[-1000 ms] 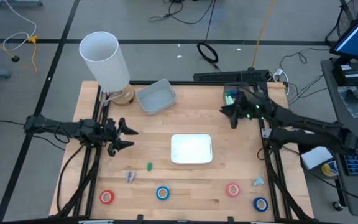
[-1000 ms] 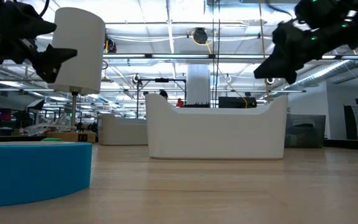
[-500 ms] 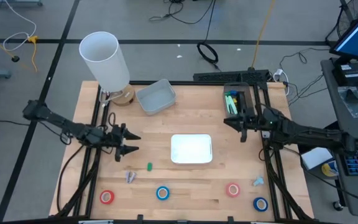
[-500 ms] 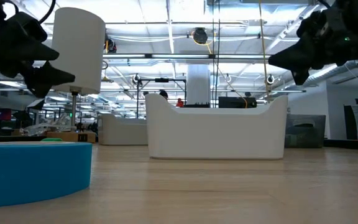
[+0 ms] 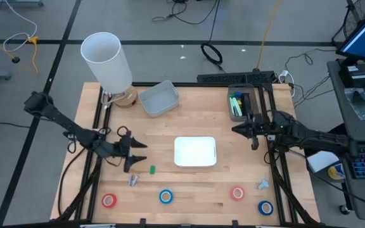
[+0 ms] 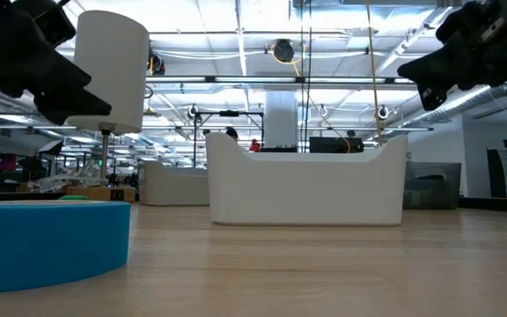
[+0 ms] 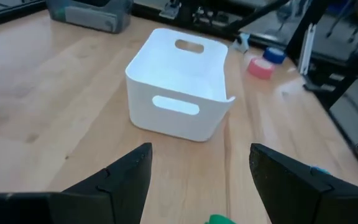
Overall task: Pick and place Stapler, Stapler remover, tape
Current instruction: Put the green stapler into the black bin
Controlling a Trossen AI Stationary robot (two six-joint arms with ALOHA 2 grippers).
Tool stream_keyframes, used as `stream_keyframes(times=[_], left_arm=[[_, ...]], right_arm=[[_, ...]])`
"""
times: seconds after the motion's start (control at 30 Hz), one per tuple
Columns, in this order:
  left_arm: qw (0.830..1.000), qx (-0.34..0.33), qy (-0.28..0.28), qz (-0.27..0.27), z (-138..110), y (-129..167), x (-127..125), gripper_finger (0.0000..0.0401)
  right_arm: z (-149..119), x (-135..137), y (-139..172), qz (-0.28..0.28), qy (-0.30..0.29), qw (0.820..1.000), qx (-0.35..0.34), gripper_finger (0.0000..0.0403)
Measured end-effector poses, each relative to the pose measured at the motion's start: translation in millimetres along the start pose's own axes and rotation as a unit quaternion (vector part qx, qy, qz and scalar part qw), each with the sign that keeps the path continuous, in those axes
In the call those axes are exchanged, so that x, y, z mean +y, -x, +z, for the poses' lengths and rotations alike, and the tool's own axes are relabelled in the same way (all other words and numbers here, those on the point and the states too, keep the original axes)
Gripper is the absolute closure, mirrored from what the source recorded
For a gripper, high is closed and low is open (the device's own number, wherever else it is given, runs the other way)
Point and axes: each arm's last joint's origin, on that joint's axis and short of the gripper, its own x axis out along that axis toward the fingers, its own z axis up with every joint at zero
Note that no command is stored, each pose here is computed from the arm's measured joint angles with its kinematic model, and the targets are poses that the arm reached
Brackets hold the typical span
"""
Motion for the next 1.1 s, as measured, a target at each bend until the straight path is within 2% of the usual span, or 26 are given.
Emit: stream_keyframes(times=[0.33,0.47,0.57,0.7,0.9,1.1], left_arm=[[0.993,0.103,-0.016,0.062,22,-25,-31,0.0132],[0.985,0.142,0.013,0.094,22,-37,-39,0.0132],[0.977,0.172,0.057,0.113,20,-46,-44,0.0132],[0.949,0.227,0.141,0.166,15,-57,-46,0.0132],[0.888,0.29,0.241,0.264,6,-73,-37,0.0132],[0.857,0.306,0.3,0.285,6,-86,-25,0.0132]], right_arm=[[0,4,13,0.002,0.04,0.999,-0.017,0.0392],[3,5,17,0.005,0.048,0.998,-0.035,0.0392],[3,6,19,0.006,0.056,0.997,-0.043,0.0392],[4,7,20,0.007,0.059,0.997,-0.05,0.0392],[4,7,20,0.007,0.059,0.997,-0.051,0.039],[4,7,20,0.007,0.059,0.997,-0.051,0.039]])
